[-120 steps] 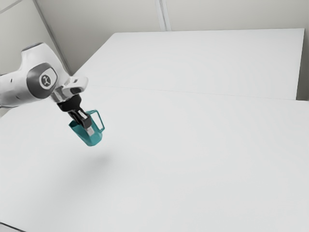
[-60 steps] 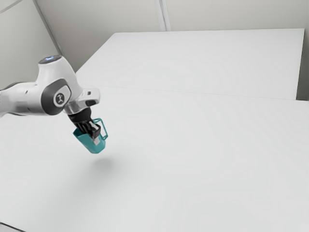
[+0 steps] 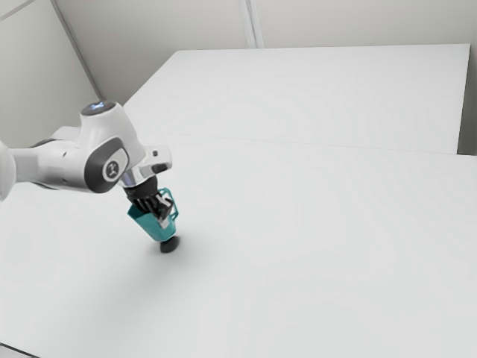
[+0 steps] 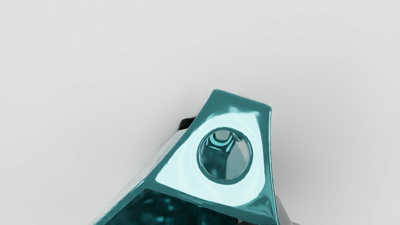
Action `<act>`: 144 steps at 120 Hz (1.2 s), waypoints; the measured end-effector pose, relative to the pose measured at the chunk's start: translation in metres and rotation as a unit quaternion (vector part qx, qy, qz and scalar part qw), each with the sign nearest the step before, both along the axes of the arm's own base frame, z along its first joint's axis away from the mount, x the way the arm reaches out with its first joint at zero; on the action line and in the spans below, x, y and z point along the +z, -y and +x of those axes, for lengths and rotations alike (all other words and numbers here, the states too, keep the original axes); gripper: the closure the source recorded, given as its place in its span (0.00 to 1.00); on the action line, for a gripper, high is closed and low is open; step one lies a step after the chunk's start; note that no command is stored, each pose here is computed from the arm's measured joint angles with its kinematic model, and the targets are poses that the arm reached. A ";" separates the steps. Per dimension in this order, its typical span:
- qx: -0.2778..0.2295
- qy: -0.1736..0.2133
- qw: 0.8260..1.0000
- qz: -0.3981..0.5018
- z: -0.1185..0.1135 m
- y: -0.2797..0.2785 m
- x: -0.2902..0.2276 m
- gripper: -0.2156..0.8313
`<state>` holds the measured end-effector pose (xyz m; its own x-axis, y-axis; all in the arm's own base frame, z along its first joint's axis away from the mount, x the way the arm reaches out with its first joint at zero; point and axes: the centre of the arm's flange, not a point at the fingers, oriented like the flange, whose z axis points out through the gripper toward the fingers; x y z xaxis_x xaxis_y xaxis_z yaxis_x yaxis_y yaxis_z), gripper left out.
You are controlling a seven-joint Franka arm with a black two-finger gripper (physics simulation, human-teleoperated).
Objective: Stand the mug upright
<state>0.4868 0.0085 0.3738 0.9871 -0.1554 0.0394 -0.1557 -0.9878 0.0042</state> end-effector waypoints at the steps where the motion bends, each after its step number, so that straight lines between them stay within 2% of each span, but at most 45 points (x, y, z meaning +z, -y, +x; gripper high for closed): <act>1: 0.001 0.000 1.000 0.000 0.000 0.000 -0.001 0.96; 101: 0.042 -0.032 0.999 0.002 0.005 0.008 -0.041 0.95; 120: 0.044 -0.027 0.999 -0.002 0.006 0.010 -0.037 0.88; 144: 0.035 -0.012 0.999 -0.008 0.006 0.020 -0.023 0.66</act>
